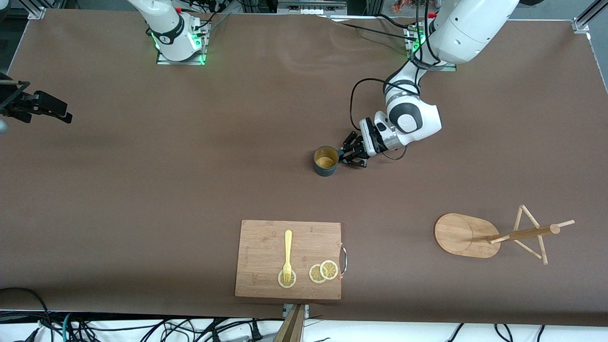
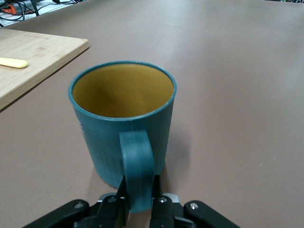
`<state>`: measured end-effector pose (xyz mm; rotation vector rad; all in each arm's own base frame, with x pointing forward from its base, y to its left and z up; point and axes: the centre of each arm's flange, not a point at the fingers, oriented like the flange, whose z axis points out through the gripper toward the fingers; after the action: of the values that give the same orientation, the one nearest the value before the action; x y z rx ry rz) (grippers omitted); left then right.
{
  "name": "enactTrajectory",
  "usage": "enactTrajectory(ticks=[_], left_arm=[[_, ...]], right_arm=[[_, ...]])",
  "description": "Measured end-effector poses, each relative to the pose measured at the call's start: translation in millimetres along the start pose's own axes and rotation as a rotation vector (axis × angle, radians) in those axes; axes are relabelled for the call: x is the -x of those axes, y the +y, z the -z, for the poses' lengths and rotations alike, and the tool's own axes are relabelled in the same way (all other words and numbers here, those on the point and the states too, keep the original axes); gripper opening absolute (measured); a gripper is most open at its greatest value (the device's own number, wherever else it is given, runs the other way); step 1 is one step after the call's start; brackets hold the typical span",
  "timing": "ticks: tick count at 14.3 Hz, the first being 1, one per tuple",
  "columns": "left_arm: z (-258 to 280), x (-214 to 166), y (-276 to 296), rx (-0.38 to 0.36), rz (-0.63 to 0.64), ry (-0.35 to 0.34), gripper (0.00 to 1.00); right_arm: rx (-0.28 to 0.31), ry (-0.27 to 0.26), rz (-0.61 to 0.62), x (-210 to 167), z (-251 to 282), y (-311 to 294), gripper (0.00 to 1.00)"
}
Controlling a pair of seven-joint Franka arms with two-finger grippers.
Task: Pass cup and hang on rack
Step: 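Lift the mug by its handle with the left gripper toward the rack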
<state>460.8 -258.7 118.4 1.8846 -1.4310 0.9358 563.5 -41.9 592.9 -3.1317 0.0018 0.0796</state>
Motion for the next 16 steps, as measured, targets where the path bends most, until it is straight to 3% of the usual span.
enactTrajectory(ticks=[2,5,10,16], left_arm=[[2,0,-4,-0.01,0.034,0.002,0.2],[9,-13,-16,-0.033,0.199,0.022,0.2],[32,-53,-26,-0.059,0.523,0.075,0.2],[83,-111,-39,-0.067,0.989,0.192,0.2]], right_arm=[[0.0,0.0,0.0,0,0,0,1.0],[0.0,0.0,-0.001,0,0,1,1.0],[0.0,0.002,-0.004,0,1,2,1.0],[0.0,0.004,-0.004,0,2,2,1.0]])
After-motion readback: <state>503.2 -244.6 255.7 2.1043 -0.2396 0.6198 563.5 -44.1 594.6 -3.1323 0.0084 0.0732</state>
